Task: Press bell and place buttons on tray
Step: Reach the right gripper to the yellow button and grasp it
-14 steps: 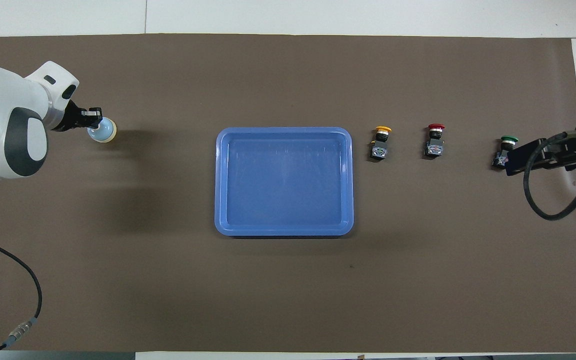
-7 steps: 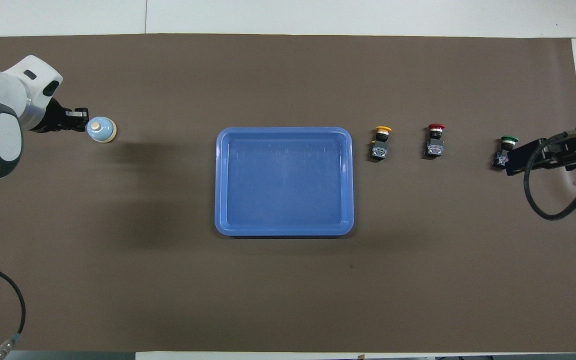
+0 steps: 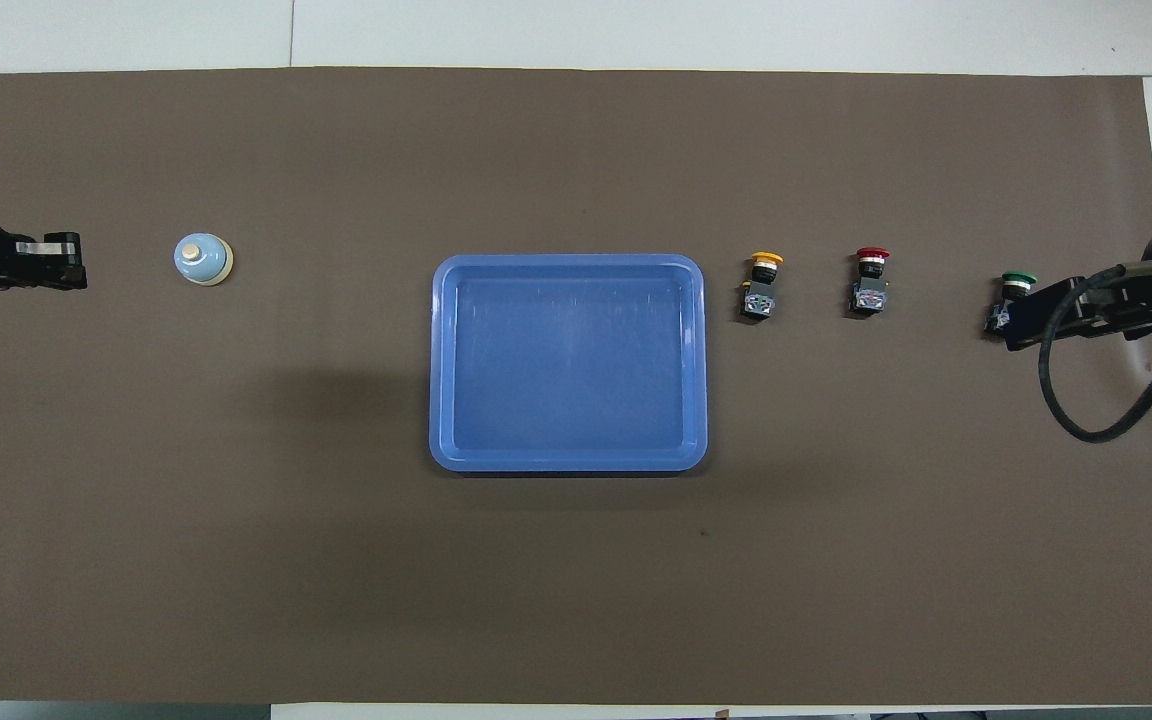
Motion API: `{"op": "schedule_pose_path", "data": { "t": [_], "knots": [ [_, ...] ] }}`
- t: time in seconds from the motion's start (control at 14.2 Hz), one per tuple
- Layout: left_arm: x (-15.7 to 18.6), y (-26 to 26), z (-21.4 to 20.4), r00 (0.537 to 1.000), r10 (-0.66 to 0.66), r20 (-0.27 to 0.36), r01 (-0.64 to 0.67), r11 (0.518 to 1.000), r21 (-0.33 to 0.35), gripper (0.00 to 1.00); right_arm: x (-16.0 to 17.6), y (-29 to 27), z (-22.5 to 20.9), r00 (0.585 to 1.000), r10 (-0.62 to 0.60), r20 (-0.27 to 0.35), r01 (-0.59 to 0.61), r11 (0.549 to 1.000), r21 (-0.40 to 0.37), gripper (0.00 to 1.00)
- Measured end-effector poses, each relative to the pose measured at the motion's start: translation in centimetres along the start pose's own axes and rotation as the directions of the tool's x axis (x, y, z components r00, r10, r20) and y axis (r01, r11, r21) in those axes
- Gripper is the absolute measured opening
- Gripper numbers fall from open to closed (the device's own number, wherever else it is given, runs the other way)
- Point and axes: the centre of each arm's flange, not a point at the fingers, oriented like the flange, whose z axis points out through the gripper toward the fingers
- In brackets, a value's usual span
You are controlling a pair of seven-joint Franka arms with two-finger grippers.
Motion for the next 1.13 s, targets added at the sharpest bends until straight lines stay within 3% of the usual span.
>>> {"op": "schedule_pose_path", "data": {
  "t": [0.21,0.49,1.13],
  "knots": [
    [-1.9,0.3,-3.1,1.0,0.007,0.0,-0.007,1.0,0.004,0.52,0.8,-0.5,2.5,0.999,-0.001,-0.044,0.001,1.0,-0.001,1.0],
    [-3.0,2.2,-4.3,0.999,0.039,0.01,-0.039,0.999,0.005,0.98,2.3,-4.7,7.6,0.997,0.053,-0.054,-0.054,0.999,-0.003,1.0],
    [-3.7,3.2,-4.8,0.997,0.048,0.055,-0.047,0.999,-0.022,0.99,11.0,-11.4,23.6,0.971,0.181,-0.155,-0.183,0.983,0.001,1.0]
  ]
}}
